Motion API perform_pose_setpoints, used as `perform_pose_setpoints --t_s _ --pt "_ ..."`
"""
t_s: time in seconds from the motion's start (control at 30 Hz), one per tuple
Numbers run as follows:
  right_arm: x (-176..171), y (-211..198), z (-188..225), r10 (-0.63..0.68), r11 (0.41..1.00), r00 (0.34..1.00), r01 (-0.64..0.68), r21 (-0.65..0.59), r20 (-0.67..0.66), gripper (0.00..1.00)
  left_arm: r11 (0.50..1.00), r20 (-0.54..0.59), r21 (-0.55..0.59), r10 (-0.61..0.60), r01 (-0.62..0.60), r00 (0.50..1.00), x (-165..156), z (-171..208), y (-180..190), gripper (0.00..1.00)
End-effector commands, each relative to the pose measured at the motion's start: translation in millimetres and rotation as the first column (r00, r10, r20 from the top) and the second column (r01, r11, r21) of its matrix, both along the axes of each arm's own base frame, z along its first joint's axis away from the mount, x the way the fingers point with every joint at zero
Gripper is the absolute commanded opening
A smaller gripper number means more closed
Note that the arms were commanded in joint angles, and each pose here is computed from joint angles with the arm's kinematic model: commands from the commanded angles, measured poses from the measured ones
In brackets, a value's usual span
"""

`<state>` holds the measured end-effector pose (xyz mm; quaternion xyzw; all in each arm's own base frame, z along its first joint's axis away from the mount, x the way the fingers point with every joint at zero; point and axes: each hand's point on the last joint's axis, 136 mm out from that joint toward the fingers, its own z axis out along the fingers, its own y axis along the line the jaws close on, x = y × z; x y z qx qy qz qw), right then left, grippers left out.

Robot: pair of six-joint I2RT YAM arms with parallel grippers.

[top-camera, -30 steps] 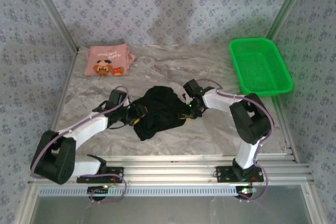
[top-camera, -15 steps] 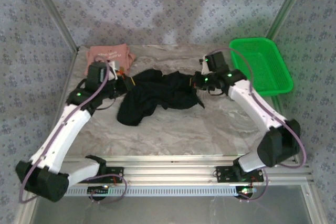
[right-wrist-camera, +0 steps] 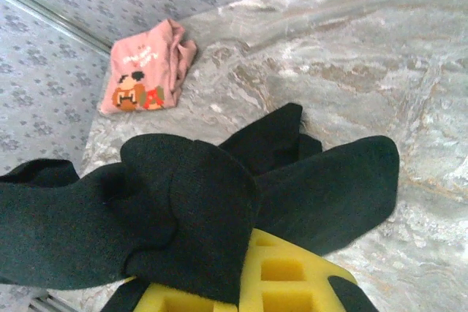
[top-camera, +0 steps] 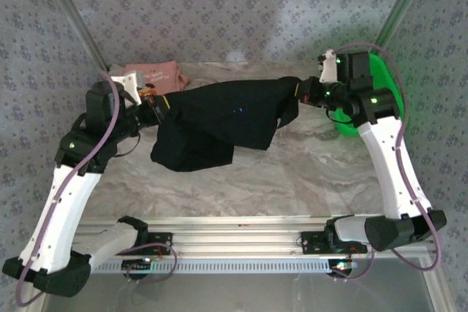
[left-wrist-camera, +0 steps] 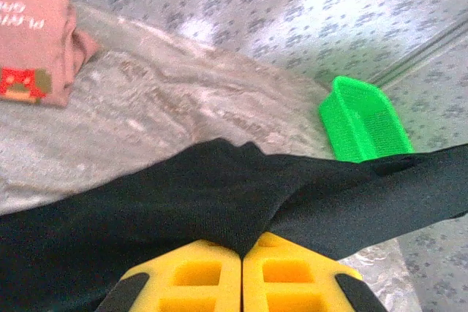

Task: Fold and stack the t-shirts

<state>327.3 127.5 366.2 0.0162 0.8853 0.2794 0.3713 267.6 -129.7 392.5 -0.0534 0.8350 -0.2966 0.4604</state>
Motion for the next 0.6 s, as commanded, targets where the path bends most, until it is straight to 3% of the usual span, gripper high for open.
perform_pose_setpoints --t_s 0.0,0.23,0.4,0.57 --pt "-9.2 -16.5 31.6 -0.022 1.000 0.996 0.023 -0.010 0.086 0.00 1.000 0.135 0.006 -0.024 0.024 0.990 -5.7 38.4 -2.2 0.07" --pt "25.9 -38.0 68.1 -0.089 0.996 0.981 0.089 0.010 0.175 0.00 0.994 0.215 0.023 -0.106 0.103 0.971 41.2 65.8 -38.4 0.07" --pt "54.0 -53.9 111.2 -0.154 0.986 0.946 0.167 -0.021 0.284 0.00 0.990 0.348 0.024 -0.138 0.139 0.927 85.3 117.4 -67.4 0.08" --pt "58.8 -48.9 147.2 -0.137 0.988 0.922 0.153 -0.016 0.361 0.00 0.988 0.448 0.035 -0.152 0.152 0.881 116.4 165.2 -84.2 0.08"
